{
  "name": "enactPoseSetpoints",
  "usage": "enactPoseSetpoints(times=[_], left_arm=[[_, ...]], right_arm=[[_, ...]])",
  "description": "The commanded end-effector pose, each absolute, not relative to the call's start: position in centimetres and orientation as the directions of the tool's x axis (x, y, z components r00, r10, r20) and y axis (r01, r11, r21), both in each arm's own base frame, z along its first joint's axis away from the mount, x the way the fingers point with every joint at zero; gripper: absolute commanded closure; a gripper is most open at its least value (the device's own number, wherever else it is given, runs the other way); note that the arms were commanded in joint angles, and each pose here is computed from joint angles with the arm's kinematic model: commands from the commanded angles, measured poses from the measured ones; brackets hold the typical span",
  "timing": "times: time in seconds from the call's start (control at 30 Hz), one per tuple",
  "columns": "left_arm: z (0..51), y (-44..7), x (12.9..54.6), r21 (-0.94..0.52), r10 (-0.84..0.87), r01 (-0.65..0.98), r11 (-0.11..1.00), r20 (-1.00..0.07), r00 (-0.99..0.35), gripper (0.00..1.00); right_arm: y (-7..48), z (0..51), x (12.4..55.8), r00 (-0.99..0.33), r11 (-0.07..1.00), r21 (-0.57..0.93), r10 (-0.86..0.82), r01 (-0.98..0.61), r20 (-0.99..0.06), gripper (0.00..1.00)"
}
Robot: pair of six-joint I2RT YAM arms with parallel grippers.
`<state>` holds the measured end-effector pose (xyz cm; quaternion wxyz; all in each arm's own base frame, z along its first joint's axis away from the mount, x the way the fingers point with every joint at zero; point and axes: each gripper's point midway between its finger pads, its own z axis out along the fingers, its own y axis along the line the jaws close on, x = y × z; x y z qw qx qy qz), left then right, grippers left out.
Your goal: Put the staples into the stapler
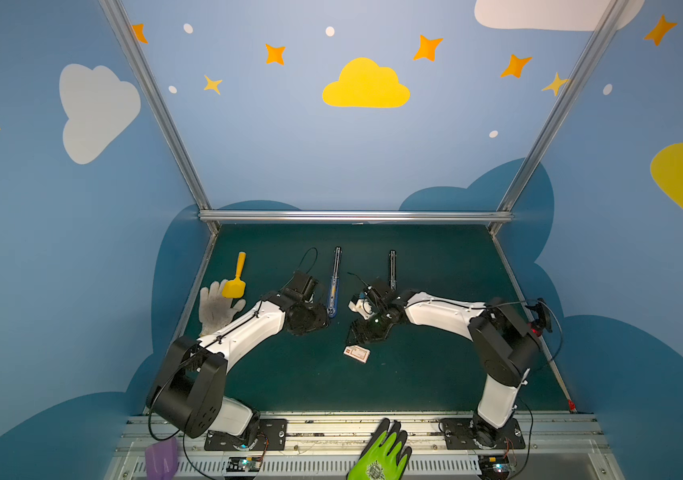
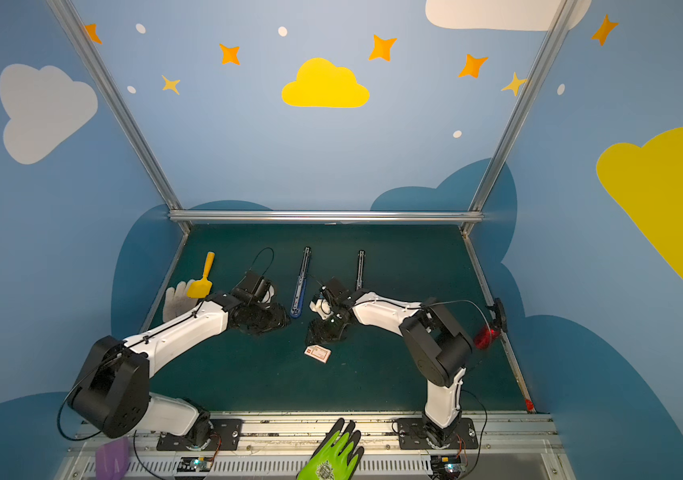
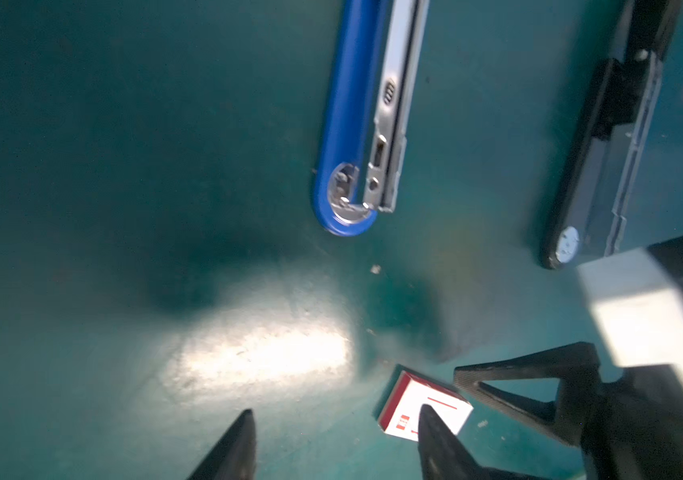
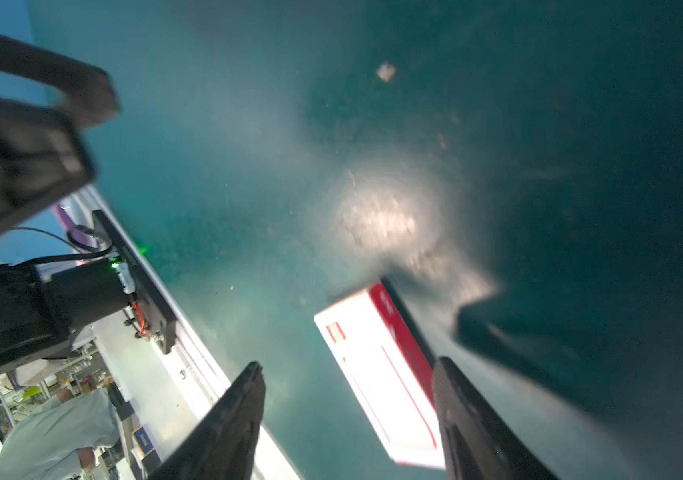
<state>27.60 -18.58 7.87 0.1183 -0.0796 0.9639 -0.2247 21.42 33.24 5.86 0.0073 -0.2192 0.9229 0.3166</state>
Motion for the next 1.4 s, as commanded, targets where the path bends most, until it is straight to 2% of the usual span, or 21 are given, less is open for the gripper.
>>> enactPoseSetpoints(times=[0.0, 0.13, 0.47, 0.7, 1.07, 1.2, 1.37], left_arm=[[8.9, -21.1, 26.6, -0.587, -0.174, -0.052, 0.808, -0.154, -0.973, 0.46], [8.7, -22.6, 25.6, -0.655, -0.138, -0.025, 0.755, -0.123, -0.983, 0.54], [6.2, -25.0, 24.2, -0.671, -0.081, -0.025, 0.741, -0.053, -0.995, 0.55], [4.2, -26.4, 23.4, -0.663, -0.039, -0.019, 0.749, -0.016, -0.999, 0.60], [2.4, -27.6, 22.9, -0.653, -0.015, -0.024, 0.757, 0.019, -1.000, 0.77], [2.8, -27.5, 22.8, -0.647, -0.010, -0.016, 0.762, 0.013, -1.000, 0.78], [4.8, -26.4, 23.1, -0.625, -0.030, 0.010, 0.780, -0.054, -0.998, 0.68]], right_arm=[[31.5, 8.5, 22.1, -0.906, 0.695, 0.582, -0.354, -0.422, -0.234, 0.35], [29.2, 8.5, 21.6, -0.928, 0.724, 0.581, -0.301, -0.371, -0.217, 0.38], [26.4, 6.5, 19.7, -0.962, 0.765, 0.583, -0.230, -0.273, -0.147, 0.42], [26.4, 5.5, 19.7, -0.968, 0.768, 0.592, -0.222, -0.247, -0.116, 0.45], [27.5, 4.6, 18.9, -0.968, 0.749, 0.624, -0.247, -0.222, -0.049, 0.55], [27.9, 4.4, 18.6, -0.967, 0.749, 0.626, -0.254, -0.218, -0.033, 0.57], [28.4, 4.0, 18.3, -0.967, 0.744, 0.634, -0.255, -0.209, -0.018, 0.58]])
